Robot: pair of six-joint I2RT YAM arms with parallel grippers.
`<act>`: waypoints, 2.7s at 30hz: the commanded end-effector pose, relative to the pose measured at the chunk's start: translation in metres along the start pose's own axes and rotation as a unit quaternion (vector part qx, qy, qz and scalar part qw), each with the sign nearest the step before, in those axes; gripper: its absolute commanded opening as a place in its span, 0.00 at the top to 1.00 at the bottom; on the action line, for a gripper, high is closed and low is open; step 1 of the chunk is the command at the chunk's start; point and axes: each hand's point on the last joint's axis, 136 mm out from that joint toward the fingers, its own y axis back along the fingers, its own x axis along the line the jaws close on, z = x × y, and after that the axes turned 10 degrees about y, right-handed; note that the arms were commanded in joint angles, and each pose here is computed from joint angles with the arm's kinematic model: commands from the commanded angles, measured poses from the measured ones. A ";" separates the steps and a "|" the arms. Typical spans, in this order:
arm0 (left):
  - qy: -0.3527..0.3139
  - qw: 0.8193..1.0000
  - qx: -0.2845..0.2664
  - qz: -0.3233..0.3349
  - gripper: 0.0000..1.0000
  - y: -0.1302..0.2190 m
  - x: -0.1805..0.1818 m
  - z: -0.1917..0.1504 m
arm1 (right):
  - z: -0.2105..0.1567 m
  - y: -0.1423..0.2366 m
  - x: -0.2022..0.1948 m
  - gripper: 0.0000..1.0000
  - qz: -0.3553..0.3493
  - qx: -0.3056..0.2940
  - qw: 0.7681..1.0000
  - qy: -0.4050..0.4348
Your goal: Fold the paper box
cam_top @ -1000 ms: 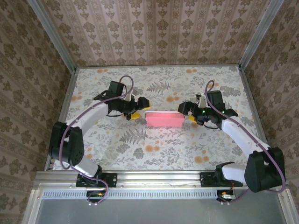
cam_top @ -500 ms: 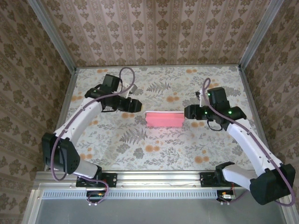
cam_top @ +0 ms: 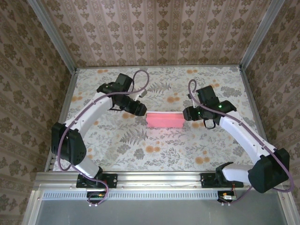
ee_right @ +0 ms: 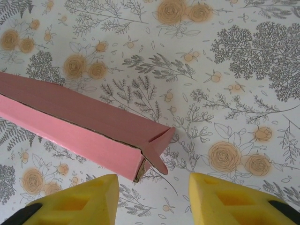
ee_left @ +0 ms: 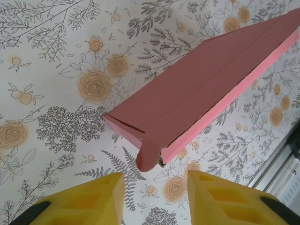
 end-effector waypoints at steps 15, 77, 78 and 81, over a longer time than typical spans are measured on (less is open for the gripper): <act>-0.016 1.000 0.023 0.003 0.69 -0.009 -0.001 0.002 | 0.004 -0.007 0.001 0.65 0.004 0.016 1.000 0.012; 0.095 0.995 0.013 -0.012 0.96 -0.040 -0.004 -0.011 | -0.012 -0.017 0.012 0.97 0.030 0.026 0.999 -0.036; 0.096 0.995 0.014 -0.011 0.95 -0.041 -0.004 -0.012 | -0.014 -0.018 0.012 0.97 0.028 0.028 0.999 -0.035; 0.096 0.995 0.015 -0.003 0.96 -0.043 -0.003 -0.015 | -0.020 -0.018 0.010 0.97 0.021 0.034 0.999 -0.033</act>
